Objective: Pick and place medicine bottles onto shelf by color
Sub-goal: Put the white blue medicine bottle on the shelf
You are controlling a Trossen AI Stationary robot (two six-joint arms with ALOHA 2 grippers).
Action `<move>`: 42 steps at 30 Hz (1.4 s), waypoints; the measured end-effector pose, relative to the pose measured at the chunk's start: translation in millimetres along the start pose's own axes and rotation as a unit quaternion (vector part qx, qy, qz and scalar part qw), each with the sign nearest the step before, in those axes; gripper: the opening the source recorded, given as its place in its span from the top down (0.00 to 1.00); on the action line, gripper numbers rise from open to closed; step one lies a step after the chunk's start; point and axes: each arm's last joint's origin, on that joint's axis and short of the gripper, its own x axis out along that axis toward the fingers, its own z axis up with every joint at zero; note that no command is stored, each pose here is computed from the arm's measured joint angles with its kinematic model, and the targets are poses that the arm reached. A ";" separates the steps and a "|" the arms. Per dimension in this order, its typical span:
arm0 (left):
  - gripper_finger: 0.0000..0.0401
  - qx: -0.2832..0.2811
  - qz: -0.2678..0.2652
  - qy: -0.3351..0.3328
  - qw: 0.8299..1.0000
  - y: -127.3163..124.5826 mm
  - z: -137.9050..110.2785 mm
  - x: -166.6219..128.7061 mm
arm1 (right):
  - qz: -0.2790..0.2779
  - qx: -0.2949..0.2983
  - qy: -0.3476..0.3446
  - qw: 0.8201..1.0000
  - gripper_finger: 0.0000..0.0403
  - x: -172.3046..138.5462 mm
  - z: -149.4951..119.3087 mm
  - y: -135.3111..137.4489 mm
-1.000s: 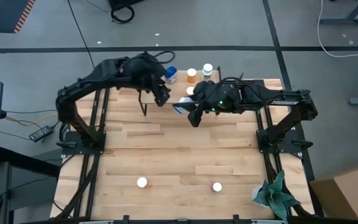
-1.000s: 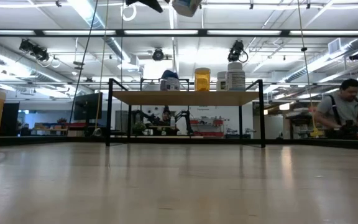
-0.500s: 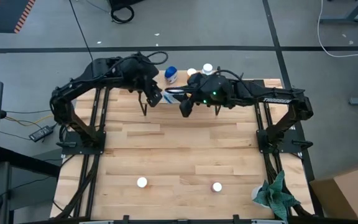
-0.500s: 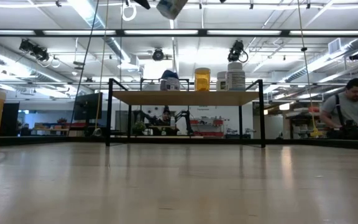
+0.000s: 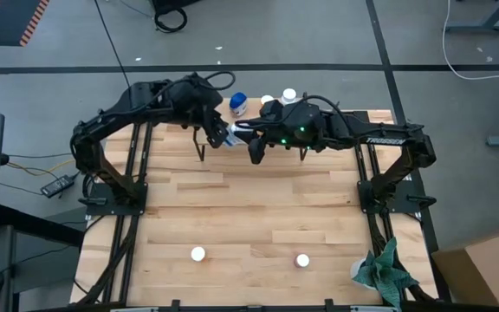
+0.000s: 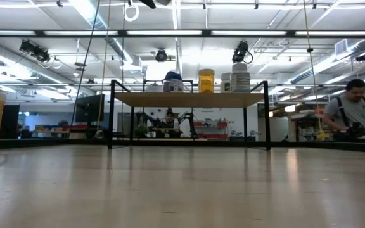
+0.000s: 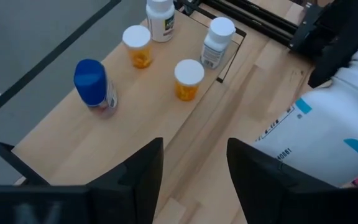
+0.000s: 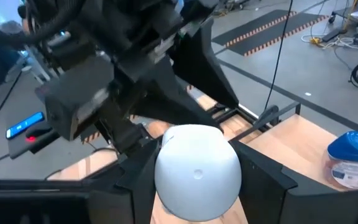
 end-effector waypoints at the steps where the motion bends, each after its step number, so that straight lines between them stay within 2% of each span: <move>1: 0.53 0.001 -0.002 0.000 1.000 -1.7 -0.4 -0.3 | -0.001 0.002 -0.005 1.000 0.53 0.1 1.0 0.0; 15: 0.56 -0.004 -0.012 0.002 1.000 -6.3 -1.8 -1.2 | -0.008 0.005 -0.025 1.000 0.53 0.7 5.1 -1.5; 19: 0.56 0.015 -0.004 0.007 1.000 -5.0 -3.0 -1.1 | -0.016 -0.011 -0.022 1.000 0.53 6.0 3.3 -3.6; 24: 0.56 0.020 0.041 0.028 0.999 9.4 -6.9 -4.4 | -0.059 -0.043 0.007 0.997 0.53 30.9 -8.8 -16.5; 32: 0.55 -0.006 0.054 0.020 0.998 22.0 -8.8 -18.2 | -0.097 -0.084 0.080 0.989 0.53 74.0 -39.3 -33.6; 42: 0.57 -0.020 0.067 0.027 0.997 28.1 -12.9 -25.8 | -0.153 -0.113 0.120 0.974 0.53 94.5 -51.8 -59.2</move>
